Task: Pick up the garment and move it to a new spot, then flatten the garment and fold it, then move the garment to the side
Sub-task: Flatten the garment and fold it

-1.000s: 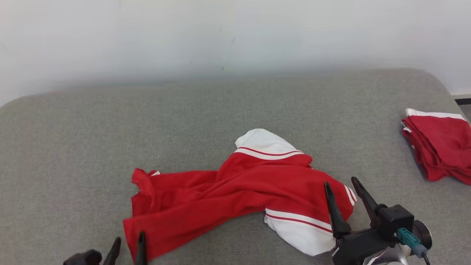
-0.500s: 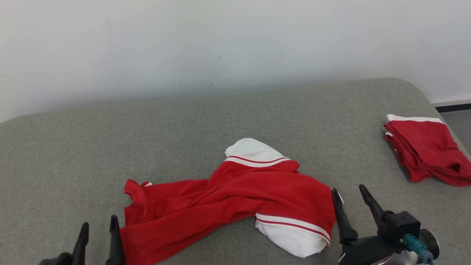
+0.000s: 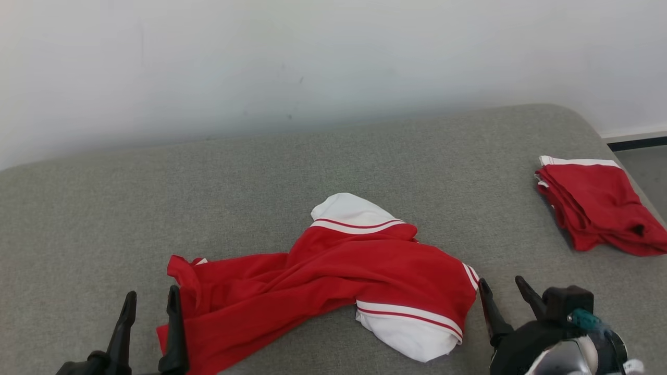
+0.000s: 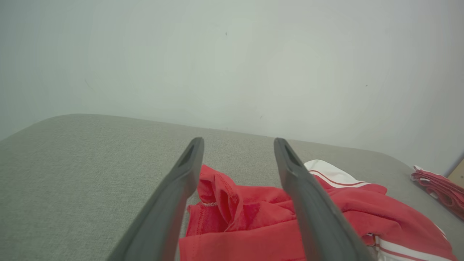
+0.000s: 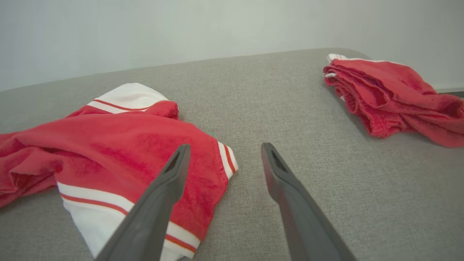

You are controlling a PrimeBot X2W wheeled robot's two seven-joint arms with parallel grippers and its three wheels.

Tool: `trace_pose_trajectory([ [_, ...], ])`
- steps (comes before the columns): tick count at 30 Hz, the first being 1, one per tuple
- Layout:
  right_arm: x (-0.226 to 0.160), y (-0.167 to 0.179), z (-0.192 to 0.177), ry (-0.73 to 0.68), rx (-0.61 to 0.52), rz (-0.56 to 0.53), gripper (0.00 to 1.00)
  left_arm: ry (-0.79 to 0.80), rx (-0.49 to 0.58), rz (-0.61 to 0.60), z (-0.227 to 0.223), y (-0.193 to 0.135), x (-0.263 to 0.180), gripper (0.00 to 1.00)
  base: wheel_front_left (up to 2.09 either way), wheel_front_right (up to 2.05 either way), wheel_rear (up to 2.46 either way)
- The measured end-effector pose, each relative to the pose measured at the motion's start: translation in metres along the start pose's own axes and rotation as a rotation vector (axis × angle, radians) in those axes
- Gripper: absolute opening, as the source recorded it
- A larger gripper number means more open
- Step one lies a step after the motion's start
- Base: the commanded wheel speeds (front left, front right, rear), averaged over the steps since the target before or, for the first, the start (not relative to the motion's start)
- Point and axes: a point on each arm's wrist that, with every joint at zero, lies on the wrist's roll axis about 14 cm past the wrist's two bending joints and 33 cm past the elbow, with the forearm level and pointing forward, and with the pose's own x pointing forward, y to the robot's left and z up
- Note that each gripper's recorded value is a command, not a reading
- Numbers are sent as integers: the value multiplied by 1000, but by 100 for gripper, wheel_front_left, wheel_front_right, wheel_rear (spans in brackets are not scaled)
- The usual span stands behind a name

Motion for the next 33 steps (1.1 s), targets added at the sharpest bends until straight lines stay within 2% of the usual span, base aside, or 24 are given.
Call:
trace_pose_trajectory([
  [5, 16, -8, -12, 128, 37, -11, 100, 16, 16, 0, -6, 2, -1, 100, 0, 0, 0],
  [11, 32, -9, -44, 326, 102, -11, 100, 64, 23, 28, -21, 12, -4, 100, 0, 0, 0],
  [20, 42, 10, -69, 446, 177, 34, 100, 112, 50, 90, -36, 29, -6, 100, 0, 0, 0],
  [21, 44, 12, -69, 448, 180, 39, 29, 113, 52, 92, -36, 30, -5, 100, 0, 0, 0],
  [22, 47, 13, -66, 434, 182, 44, 29, 113, 53, 93, -37, 31, -5, 100, 0, 0, 0],
  [23, 51, 14, -61, 417, 180, 47, 0, 113, 55, 94, -37, 32, -4, 100, 0, 0, 0],
  [33, 91, 5, -16, 298, 140, 46, 0, 114, 57, 86, -40, 31, 6, 100, 0, 0, 0],
])
